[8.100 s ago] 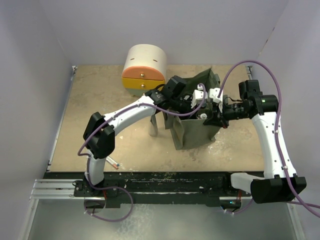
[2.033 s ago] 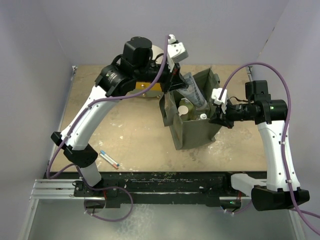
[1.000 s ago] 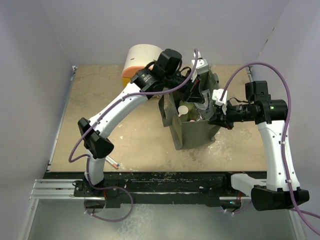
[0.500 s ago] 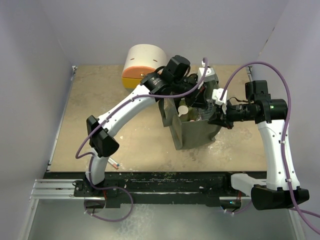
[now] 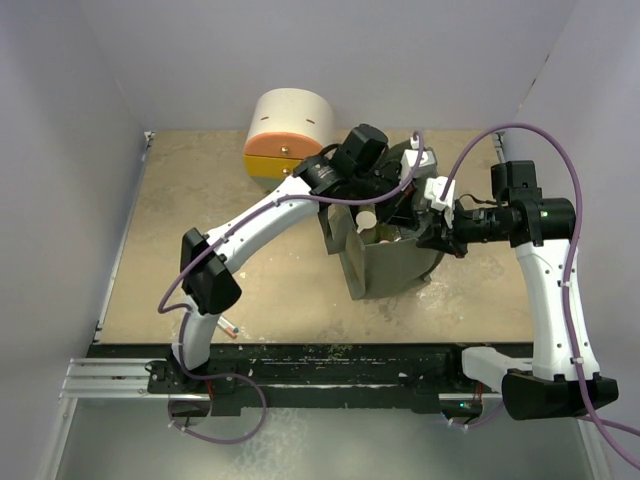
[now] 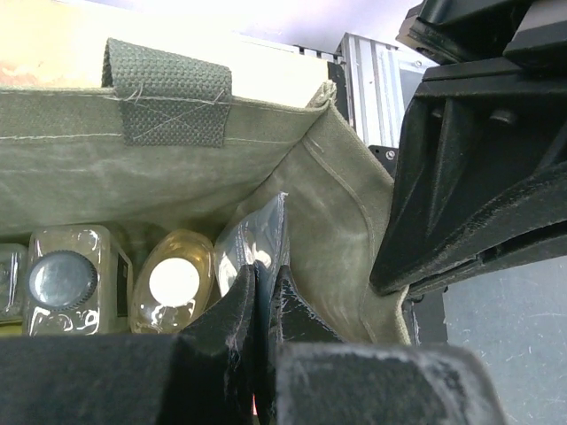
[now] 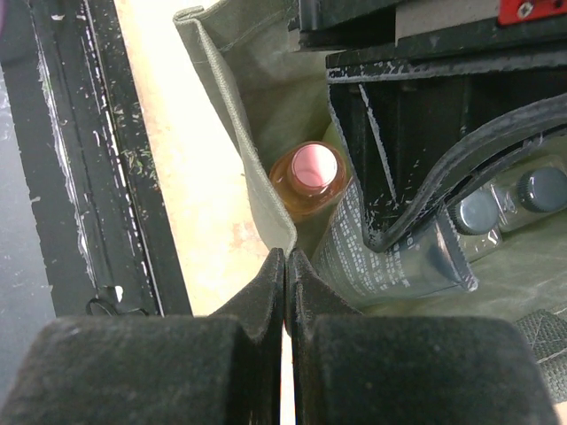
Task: Place the personal care products into the canvas bag
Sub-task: Place the care product in the canvas bag.
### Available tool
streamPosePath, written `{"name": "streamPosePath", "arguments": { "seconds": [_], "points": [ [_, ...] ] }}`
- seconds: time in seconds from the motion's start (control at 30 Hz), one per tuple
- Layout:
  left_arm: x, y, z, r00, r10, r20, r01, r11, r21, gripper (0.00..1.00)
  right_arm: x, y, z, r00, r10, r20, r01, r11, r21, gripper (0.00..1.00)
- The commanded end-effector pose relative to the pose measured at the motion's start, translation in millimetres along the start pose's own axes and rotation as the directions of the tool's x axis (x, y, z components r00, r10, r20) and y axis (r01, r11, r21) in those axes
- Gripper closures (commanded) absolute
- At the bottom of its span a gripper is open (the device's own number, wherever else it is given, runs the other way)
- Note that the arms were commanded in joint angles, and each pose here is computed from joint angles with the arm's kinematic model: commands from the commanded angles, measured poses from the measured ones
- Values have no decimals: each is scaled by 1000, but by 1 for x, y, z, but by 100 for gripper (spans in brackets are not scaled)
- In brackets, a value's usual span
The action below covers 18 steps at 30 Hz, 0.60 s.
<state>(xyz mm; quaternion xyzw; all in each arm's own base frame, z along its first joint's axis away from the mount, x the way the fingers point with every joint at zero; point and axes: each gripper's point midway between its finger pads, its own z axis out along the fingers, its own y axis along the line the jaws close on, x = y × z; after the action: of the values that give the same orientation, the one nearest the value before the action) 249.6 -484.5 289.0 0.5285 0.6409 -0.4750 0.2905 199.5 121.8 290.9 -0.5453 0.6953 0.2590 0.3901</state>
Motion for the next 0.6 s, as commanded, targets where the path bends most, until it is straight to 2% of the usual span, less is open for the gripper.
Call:
{"name": "streamPosePath", "arguments": {
  "seconds": [0.0,0.57],
  "points": [
    [-15,-47,11,997,50,61,-61,982,181,100,-29,8,-3,992,-52,118,55,998,-30,100],
    [20,-49,49,997,70,14,-72,969,237,100,-21,12,3,992,-21,121,28,998,-55,100]
  ]
}}
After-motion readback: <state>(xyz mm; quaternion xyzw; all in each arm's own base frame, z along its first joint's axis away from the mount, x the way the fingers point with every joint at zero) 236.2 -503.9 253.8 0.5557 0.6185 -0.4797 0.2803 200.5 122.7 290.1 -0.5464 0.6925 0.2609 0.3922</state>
